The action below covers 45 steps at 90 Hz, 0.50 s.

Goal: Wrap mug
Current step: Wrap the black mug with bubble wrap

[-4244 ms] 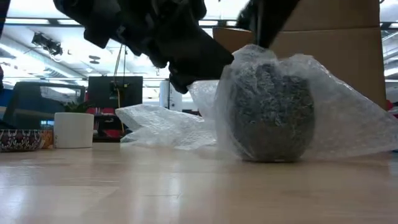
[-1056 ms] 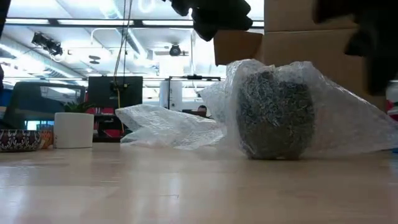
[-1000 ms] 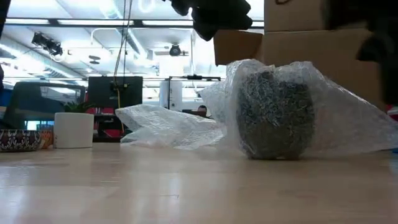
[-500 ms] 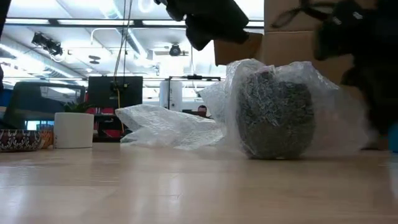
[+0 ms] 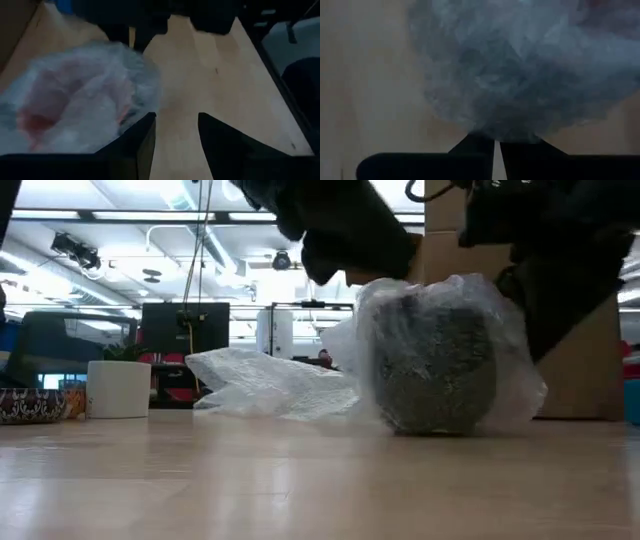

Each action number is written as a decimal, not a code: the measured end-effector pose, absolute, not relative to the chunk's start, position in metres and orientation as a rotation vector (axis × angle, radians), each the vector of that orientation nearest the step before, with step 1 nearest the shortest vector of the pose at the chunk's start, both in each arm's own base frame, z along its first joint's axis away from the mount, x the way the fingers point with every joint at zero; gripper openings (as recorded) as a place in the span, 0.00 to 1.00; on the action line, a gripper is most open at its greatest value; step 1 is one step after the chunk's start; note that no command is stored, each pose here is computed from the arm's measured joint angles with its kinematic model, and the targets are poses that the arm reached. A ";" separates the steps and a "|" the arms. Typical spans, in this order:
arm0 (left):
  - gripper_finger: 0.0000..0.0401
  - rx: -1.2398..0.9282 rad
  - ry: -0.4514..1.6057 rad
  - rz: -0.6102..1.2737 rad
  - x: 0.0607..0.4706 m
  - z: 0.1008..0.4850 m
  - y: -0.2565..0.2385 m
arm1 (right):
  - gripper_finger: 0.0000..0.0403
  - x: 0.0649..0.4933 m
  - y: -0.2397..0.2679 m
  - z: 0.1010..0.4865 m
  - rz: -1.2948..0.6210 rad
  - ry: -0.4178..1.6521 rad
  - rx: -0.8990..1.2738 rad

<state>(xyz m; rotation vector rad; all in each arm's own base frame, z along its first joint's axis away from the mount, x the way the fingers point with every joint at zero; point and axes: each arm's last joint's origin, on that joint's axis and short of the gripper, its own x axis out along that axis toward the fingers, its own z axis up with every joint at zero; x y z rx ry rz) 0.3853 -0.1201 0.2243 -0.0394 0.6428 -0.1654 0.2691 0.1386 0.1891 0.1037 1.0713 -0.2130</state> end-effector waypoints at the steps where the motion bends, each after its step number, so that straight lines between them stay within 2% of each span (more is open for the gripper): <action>1: 0.33 -0.040 0.642 -0.166 0.385 0.224 -0.120 | 0.00 0.269 0.139 0.189 -0.211 1.069 0.104; 30: 0.33 -0.036 0.629 -0.178 0.385 0.225 -0.124 | 0.00 0.267 0.142 0.195 -0.151 1.081 0.175; 45: 0.33 -0.029 0.632 -0.182 0.385 0.225 -0.124 | 0.00 0.263 0.150 0.225 -0.125 1.030 0.162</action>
